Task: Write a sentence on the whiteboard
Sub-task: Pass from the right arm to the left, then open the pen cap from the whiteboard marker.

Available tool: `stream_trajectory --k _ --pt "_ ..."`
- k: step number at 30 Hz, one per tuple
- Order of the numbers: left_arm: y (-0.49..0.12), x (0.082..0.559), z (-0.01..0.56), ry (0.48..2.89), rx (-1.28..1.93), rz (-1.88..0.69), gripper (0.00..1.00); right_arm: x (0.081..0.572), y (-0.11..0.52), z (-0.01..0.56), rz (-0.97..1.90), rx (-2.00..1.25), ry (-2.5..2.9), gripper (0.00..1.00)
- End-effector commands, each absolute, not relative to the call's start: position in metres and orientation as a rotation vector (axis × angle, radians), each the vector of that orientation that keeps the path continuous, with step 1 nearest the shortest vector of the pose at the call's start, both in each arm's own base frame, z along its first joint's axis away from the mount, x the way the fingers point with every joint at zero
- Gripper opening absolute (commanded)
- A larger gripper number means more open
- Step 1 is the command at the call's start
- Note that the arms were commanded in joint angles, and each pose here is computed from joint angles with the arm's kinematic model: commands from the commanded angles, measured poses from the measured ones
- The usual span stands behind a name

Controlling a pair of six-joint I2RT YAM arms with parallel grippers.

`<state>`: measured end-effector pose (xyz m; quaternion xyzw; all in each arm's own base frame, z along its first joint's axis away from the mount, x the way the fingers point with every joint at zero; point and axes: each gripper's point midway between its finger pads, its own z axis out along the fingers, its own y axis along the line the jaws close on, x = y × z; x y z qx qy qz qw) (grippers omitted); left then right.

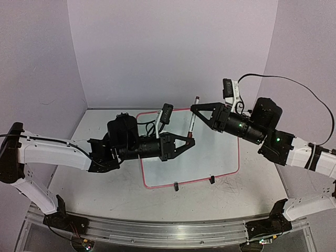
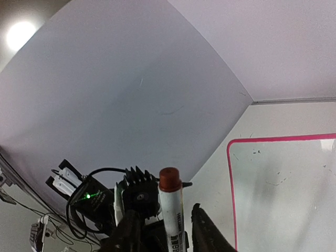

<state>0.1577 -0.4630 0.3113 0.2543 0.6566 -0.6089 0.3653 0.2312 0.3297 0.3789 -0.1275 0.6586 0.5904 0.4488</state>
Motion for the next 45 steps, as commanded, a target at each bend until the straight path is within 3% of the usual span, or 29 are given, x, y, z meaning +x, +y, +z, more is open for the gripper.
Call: stream_trajectory --k 1,2,3,9,14,20,25,29,33,39,45 --pt "-0.441 0.152 0.324 1.622 0.721 -1.536 0.00 0.217 0.332 0.370 1.334 -0.507 1.708 0.71" --pt "-0.439 0.149 0.319 1.632 0.755 -1.524 0.00 0.215 0.328 0.369 1.302 -0.533 1.709 0.87" --pt "-0.437 0.145 0.315 1.643 0.790 -1.511 0.00 0.213 0.324 0.368 1.265 -0.556 1.712 0.97" --pt "-0.424 0.136 0.299 1.709 0.884 -1.430 0.00 0.226 0.304 0.361 1.017 -0.584 1.780 0.98" --pt "-0.423 0.134 0.292 1.731 0.898 -1.431 0.00 0.208 0.340 0.348 1.210 -0.740 1.827 0.97" --pt "-0.428 0.136 0.289 1.741 0.900 -1.425 0.00 0.199 0.366 0.343 1.443 -0.772 1.780 0.71" --pt "-0.428 0.139 0.285 1.754 0.884 -1.412 0.00 0.208 0.368 0.345 1.483 -0.664 1.754 0.28" --pt "-0.426 0.144 0.269 1.806 0.852 -1.378 0.00 0.211 0.361 0.369 1.540 -0.562 1.684 0.03" --pt "-0.419 0.143 0.249 1.865 0.831 -1.367 0.00 0.219 0.337 0.407 1.498 -0.467 1.582 0.00" --pt "-0.391 0.137 0.243 1.891 0.767 -1.361 0.00 0.236 0.249 0.459 1.314 -0.313 1.405 0.00" --pt "-0.352 0.152 0.247 1.972 0.594 -1.217 0.00 0.223 0.247 0.457 1.282 -0.431 1.403 0.00"
